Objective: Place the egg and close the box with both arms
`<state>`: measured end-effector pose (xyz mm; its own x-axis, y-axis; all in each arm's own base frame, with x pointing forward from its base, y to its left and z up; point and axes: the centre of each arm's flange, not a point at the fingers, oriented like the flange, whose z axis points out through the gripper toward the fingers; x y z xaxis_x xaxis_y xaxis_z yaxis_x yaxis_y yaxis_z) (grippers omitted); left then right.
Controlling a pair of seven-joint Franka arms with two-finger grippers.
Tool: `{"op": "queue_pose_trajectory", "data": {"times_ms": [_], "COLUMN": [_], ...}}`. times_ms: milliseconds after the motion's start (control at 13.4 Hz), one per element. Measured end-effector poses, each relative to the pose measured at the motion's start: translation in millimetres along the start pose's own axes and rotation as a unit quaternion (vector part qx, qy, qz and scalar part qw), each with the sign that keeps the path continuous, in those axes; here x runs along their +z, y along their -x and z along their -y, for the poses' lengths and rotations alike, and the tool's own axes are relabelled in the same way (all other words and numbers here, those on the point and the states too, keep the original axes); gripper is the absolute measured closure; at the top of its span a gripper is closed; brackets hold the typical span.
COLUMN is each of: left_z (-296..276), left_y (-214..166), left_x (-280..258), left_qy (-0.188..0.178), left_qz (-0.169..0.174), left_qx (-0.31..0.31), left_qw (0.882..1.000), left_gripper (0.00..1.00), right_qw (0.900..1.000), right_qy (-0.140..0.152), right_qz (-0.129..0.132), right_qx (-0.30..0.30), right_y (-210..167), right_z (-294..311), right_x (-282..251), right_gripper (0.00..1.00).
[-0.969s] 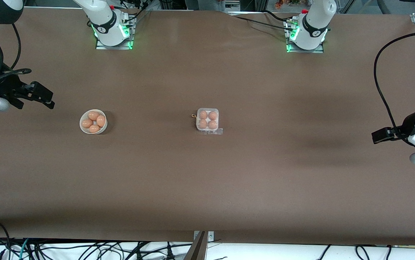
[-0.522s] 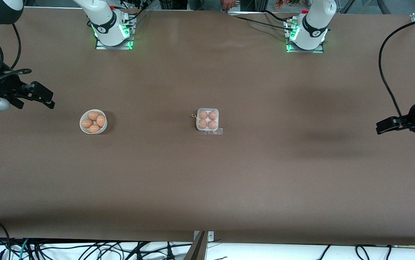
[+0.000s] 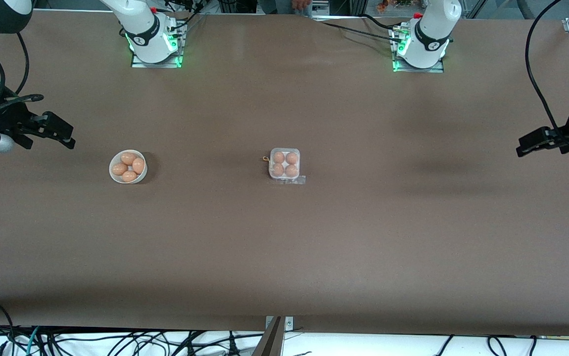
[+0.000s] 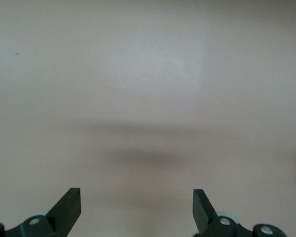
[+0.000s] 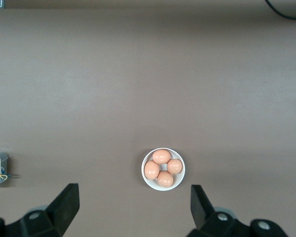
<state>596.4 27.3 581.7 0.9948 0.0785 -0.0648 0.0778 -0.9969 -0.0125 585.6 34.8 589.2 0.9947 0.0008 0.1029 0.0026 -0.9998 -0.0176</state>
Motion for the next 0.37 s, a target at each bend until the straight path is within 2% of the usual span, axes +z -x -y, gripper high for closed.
{"op": "queue_pose_trajectory", "data": {"times_ms": [373], "left_z": [1.2], "left_y": [13.5], "left_x": [-4.2], "left_qy": [0.000], "left_qz": [0.024], "left_qx": [0.008], "left_qw": [1.000], "left_gripper": [0.00], "right_qw": [1.000], "right_qy": [0.000], "right_qz": [0.000], "right_qx": [0.000], "right_y": [0.0], "right_z": [0.0], "right_x": [0.0], "right_gripper": [0.00]}}
